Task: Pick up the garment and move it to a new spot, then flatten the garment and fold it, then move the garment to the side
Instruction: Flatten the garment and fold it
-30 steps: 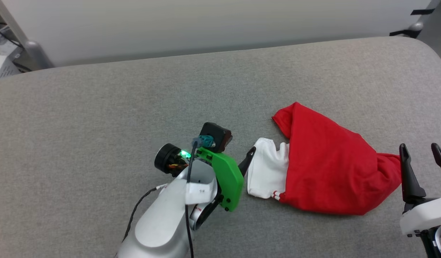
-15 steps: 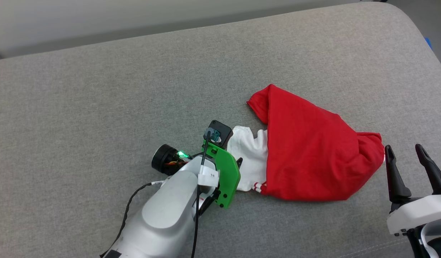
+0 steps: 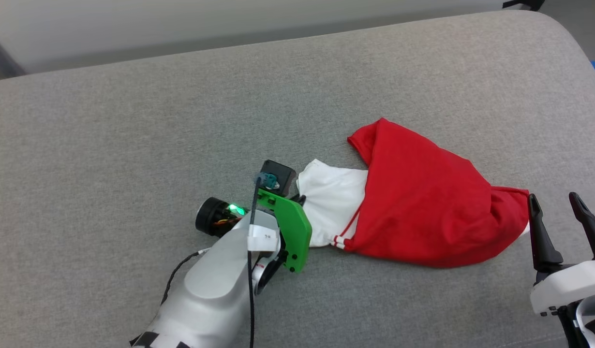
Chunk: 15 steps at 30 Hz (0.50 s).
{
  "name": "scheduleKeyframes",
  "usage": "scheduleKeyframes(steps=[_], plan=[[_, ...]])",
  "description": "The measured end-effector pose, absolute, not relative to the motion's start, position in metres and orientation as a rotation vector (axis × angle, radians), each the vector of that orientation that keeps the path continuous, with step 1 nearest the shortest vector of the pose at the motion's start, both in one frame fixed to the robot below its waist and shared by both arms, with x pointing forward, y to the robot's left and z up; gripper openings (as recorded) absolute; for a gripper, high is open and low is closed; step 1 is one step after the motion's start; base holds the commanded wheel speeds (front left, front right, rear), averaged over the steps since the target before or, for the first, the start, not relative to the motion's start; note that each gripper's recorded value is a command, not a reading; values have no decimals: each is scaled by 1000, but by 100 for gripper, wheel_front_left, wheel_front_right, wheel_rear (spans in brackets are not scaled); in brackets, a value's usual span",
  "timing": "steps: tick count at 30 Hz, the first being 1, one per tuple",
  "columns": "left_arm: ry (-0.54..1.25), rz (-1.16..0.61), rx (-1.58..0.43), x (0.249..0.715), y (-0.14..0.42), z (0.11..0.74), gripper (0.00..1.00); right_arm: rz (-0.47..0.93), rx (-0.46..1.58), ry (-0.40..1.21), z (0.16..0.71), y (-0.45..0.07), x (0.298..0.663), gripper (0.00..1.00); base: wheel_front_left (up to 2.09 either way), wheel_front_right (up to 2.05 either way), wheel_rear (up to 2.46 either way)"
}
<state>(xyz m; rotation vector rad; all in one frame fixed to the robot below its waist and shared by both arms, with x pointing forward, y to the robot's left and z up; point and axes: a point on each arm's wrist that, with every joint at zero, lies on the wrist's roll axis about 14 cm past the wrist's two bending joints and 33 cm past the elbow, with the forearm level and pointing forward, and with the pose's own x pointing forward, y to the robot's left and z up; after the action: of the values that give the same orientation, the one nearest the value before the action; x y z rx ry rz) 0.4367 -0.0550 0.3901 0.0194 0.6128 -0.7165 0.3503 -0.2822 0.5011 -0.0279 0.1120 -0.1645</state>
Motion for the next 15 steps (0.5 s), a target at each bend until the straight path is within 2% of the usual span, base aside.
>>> scheduleKeyframes(steps=[9, 15], plan=[[446, -412, -56, 479, 48, 425, 0, -76, -18, 90, 507, -257, 367, 100, 0, 0, 0], [387, -229, -78, 473, 121, 436, 0, -9, -13, 81, 509, -236, 378, 100, 0, 0, 0]])
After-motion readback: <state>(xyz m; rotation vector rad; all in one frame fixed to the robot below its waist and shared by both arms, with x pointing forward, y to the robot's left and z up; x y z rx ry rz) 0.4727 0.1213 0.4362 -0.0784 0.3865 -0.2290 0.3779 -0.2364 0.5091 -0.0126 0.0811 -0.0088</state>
